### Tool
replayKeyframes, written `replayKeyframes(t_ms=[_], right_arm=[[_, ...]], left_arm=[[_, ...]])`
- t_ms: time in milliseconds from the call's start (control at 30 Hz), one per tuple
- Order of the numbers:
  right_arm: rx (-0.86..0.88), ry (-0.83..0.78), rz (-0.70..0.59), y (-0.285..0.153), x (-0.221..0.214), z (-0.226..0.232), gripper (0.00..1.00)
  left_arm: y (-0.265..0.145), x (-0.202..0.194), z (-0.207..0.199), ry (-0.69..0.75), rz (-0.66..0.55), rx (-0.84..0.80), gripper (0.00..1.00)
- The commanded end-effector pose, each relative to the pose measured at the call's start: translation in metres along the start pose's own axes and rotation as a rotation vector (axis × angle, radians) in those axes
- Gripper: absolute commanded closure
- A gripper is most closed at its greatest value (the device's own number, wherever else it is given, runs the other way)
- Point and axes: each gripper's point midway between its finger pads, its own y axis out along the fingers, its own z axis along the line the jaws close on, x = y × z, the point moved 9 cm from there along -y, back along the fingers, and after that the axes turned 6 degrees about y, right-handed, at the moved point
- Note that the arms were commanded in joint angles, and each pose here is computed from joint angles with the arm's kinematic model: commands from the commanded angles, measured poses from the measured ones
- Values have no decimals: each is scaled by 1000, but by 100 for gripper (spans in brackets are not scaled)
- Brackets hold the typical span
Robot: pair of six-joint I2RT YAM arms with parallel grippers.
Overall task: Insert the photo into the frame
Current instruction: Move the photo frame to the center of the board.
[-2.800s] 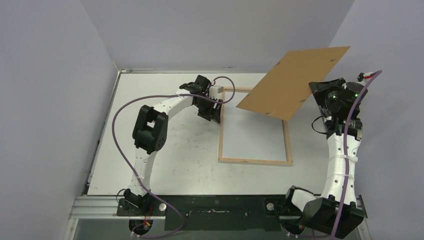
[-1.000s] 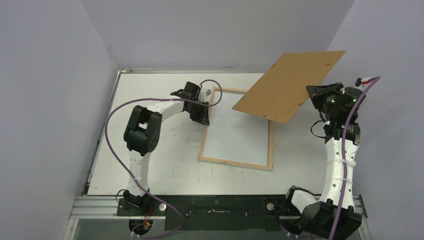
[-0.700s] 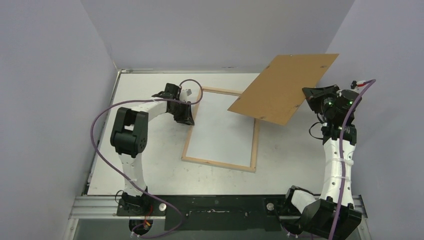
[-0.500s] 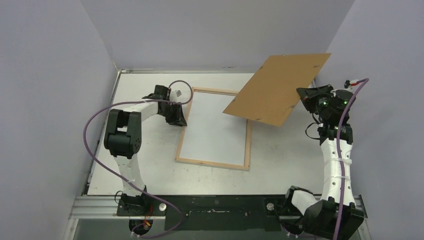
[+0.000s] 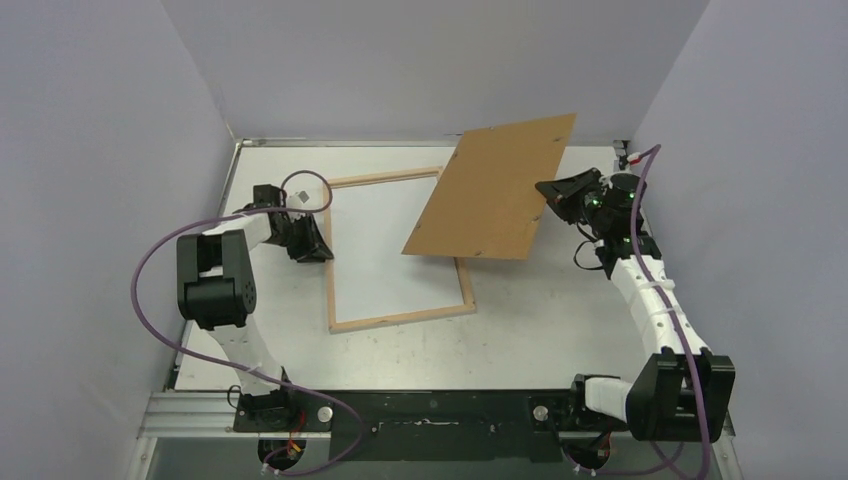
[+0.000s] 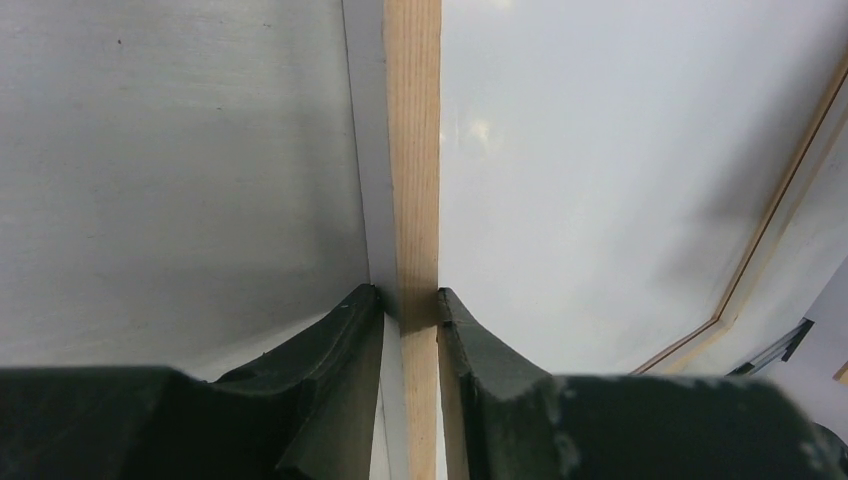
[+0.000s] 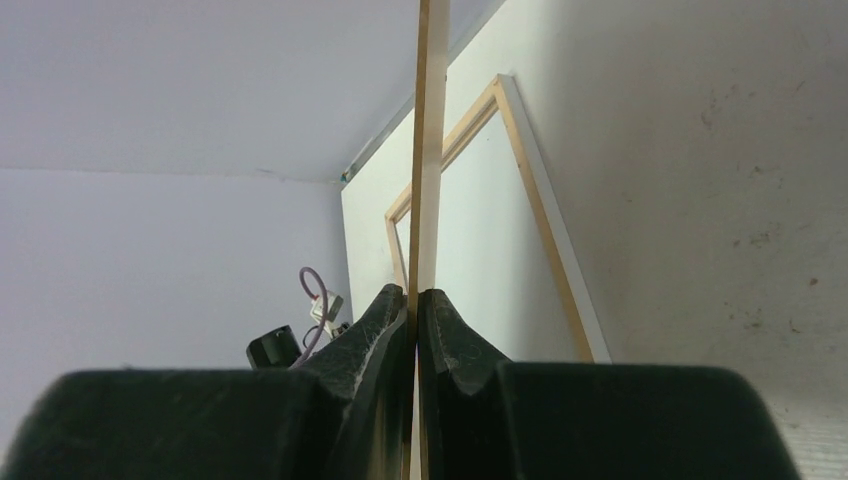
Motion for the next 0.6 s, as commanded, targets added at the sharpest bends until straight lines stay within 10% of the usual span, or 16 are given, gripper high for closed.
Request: replayKeyframes(t_ms=[0, 167, 333, 567], right_arm=[[250, -52, 41, 7, 0, 40, 95], [317, -100, 127, 15, -14, 56, 95], [386, -127, 212, 22, -23, 64, 95], [491, -201, 340, 26, -51, 83, 95]], left_arm=[[-13, -5, -13, 45, 11, -27, 73], [-46, 6, -22, 114, -33, -25, 52], [-97, 20, -39, 240, -90, -32, 1], [-205, 61, -72, 575, -288, -17, 4]])
